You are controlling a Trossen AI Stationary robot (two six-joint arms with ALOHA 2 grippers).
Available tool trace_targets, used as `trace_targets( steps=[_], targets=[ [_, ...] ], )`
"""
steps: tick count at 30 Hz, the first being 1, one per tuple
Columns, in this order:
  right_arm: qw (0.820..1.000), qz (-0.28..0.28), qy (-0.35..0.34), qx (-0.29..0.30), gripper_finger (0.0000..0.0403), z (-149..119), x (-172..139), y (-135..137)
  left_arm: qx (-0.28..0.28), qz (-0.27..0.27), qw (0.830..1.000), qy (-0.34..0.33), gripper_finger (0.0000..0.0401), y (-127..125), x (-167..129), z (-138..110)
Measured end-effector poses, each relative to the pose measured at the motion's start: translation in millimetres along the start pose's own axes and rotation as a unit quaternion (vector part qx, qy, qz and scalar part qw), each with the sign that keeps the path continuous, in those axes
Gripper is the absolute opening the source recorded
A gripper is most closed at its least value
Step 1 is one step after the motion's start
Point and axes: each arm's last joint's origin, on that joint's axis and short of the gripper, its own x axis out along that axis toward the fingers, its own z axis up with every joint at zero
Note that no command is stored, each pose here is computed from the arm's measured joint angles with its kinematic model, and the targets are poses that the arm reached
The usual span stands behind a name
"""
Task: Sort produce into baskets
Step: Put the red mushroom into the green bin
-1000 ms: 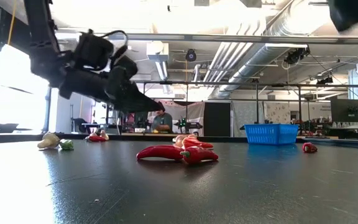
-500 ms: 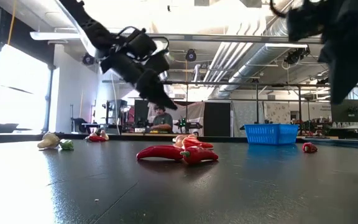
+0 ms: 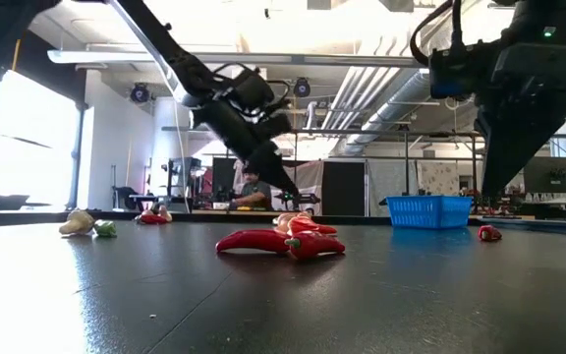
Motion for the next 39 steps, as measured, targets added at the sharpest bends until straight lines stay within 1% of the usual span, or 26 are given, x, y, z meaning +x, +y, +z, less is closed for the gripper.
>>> trace_targets(
  steps=[2,5,9,14,18,20,29,39],
  targets=[
    [1.0,0.004,-0.003,0.001,0.0,0.6,0.0,0.7,0.0,0.01,1.0,0.005,0.0134,2.8,5.7,1.9],
    [1.0,0.007,-0.006,0.002,0.0,1.0,0.0,1.3,-0.002,0.012,1.0,0.007,0.0155,7.5,12.5,2.6],
    [1.0,0.006,-0.008,0.002,0.0,1.3,0.0,1.5,-0.009,0.018,1.0,0.013,0.0168,16.1,21.9,-0.1],
    [1.0,0.007,-0.01,0.003,0.0,1.7,-0.1,1.8,-0.023,0.021,0.999,0.017,0.017,27.2,28.4,-5.2],
    [1.0,0.007,-0.012,0.005,0.0,2.6,0.1,1.2,-0.031,-0.011,0.999,0.015,0.017,29.8,36.4,-13.6],
    [1.0,0.006,-0.012,0.008,0.0,3.7,0.4,0.2,-0.03,-0.017,0.999,0.018,0.017,30.1,37.8,-16.1],
    [1.0,0.0,-0.013,0.024,0.0,10.3,2.4,-6.4,-0.034,-0.012,0.999,0.012,0.017,33.5,36.5,-15.5],
    [1.0,0.003,-0.012,0.027,0.0,10.6,2.5,-6.4,-0.038,-0.011,0.999,0.012,0.017,36.6,36.7,-9.6]
  ],
)
